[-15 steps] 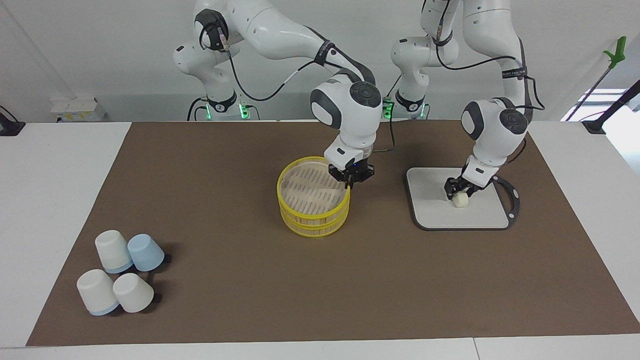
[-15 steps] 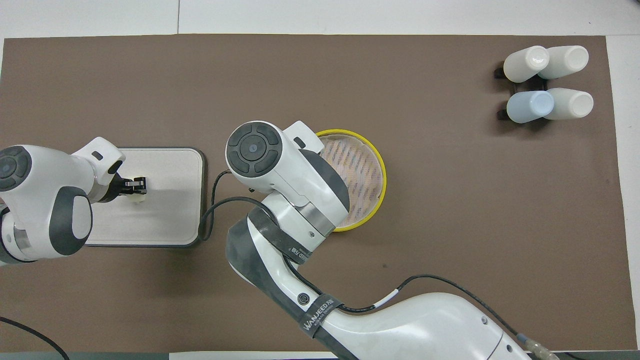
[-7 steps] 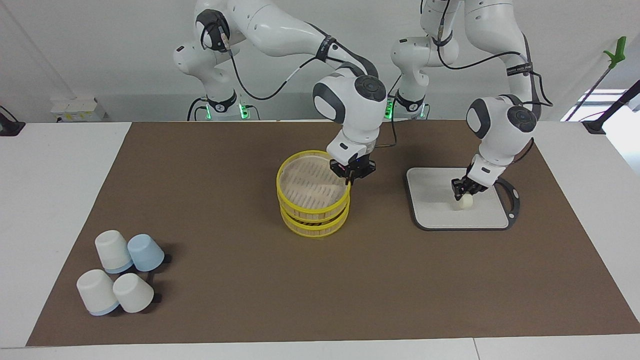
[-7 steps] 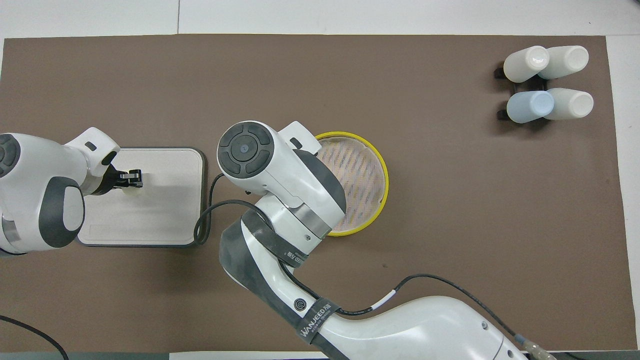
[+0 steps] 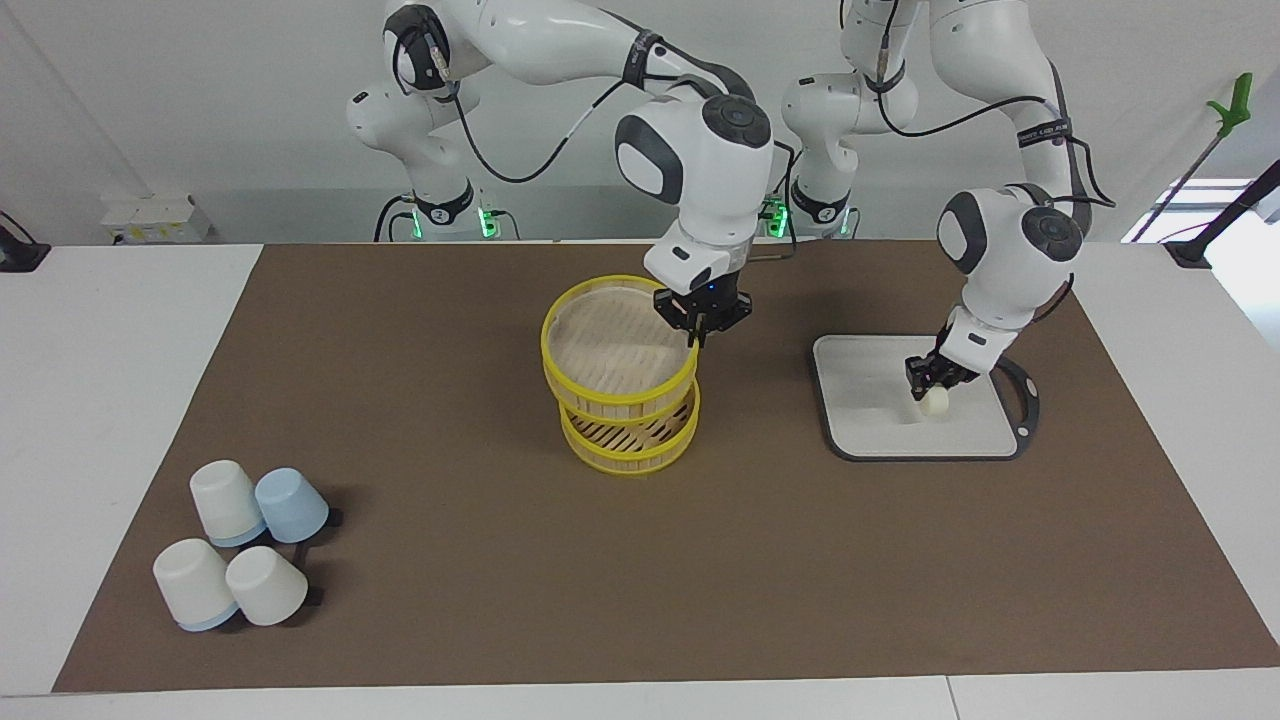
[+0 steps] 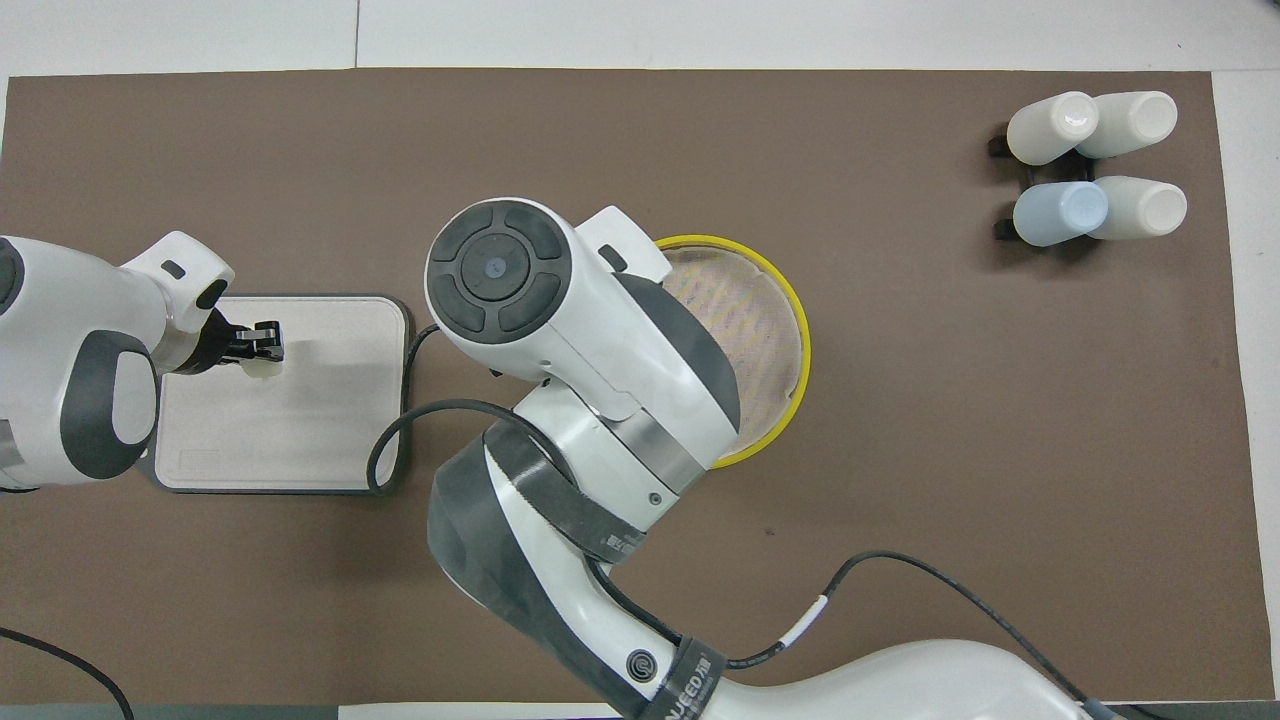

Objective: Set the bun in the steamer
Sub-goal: 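Lift the lid off with the right gripper while the left gripper lifts the bun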

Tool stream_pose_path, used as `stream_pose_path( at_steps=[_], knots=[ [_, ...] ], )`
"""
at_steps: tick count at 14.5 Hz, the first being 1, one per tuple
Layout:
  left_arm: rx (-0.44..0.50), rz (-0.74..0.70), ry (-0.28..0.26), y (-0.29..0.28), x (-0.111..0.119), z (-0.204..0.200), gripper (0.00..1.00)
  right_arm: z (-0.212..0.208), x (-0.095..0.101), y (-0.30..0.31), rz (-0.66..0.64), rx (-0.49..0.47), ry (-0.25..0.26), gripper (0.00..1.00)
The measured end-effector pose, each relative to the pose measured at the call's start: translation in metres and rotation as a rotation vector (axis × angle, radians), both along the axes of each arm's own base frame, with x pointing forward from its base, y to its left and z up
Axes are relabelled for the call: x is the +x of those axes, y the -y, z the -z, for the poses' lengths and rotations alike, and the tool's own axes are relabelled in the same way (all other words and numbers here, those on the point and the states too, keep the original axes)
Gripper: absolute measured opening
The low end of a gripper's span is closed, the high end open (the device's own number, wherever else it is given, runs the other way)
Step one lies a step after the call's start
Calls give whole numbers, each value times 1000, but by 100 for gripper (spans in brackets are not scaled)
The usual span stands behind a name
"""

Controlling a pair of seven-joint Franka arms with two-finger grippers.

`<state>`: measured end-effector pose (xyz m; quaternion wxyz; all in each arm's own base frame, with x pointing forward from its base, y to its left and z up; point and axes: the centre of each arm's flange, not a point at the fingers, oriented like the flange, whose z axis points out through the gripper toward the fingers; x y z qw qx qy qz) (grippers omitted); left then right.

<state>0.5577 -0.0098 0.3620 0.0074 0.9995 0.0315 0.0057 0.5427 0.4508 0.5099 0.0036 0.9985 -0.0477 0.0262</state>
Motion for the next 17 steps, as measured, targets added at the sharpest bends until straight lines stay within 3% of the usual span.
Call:
stream_pose_path(
  at_steps=[5, 12, 17],
  knots=[
    [-1, -16, -1, 23, 5, -12, 36, -58, 34, 89, 6, 8, 34, 10],
    [3, -83, -31, 122, 34, -69, 36, -68, 103, 249, -56, -17, 38, 10],
    [-5, -160, -18, 202, 35, -87, 36, -50, 110, 293, -56, -30, -3, 10]
  ],
)
